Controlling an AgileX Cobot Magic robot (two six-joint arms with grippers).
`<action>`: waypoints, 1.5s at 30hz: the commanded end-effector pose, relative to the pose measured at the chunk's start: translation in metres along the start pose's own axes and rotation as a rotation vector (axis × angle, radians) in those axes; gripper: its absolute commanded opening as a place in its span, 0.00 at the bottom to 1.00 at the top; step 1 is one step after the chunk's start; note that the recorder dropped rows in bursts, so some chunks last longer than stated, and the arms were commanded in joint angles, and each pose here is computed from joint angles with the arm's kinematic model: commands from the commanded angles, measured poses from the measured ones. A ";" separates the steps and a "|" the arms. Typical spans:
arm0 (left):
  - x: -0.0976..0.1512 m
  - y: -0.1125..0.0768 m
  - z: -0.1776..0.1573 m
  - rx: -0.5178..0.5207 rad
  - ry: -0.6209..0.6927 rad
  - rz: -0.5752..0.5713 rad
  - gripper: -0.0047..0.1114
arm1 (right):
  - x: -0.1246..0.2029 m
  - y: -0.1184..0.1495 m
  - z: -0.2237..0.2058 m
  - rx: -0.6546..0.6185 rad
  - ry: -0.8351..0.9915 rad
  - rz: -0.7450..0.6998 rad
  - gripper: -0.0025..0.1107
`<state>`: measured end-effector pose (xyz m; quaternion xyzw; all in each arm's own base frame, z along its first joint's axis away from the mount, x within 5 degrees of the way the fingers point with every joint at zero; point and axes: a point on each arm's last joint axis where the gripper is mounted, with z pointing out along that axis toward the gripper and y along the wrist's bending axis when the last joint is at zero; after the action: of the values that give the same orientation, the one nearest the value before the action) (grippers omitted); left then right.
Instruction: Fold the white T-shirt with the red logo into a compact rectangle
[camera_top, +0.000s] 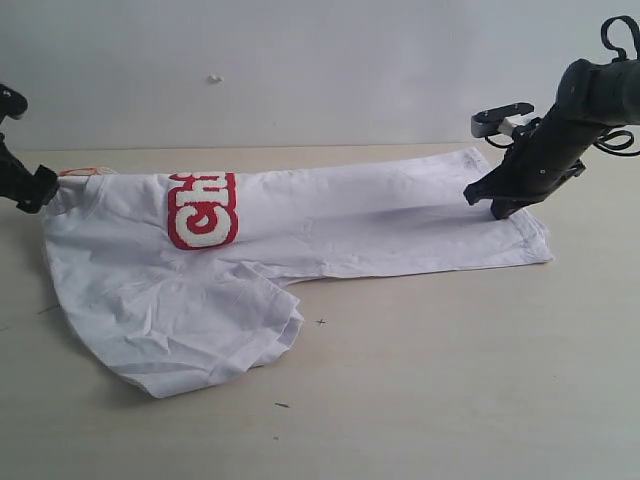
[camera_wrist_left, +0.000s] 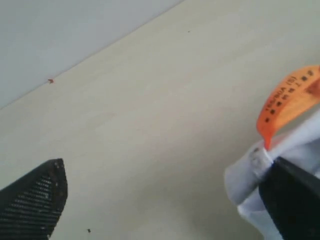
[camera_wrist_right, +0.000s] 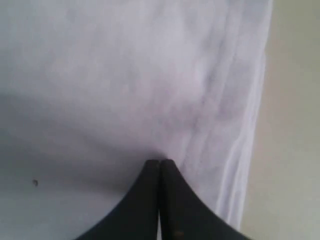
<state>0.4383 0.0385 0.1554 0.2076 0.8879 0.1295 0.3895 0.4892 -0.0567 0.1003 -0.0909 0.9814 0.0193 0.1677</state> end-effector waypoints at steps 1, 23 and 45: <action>-0.009 0.008 -0.012 -0.019 -0.024 -0.038 0.91 | 0.012 -0.006 0.013 0.022 0.081 -0.034 0.02; -0.025 0.016 -0.036 0.046 0.073 -0.119 0.91 | 0.015 -0.007 0.013 0.029 0.115 -0.051 0.02; -0.048 -0.117 -0.044 0.877 -0.150 0.329 0.59 | 0.012 -0.004 0.006 0.011 0.145 -0.045 0.02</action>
<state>0.4026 -0.0855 0.1694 0.4918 0.7844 -0.2261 0.3028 0.4873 -0.0603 0.1019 -0.1078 0.9852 0.0030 0.1333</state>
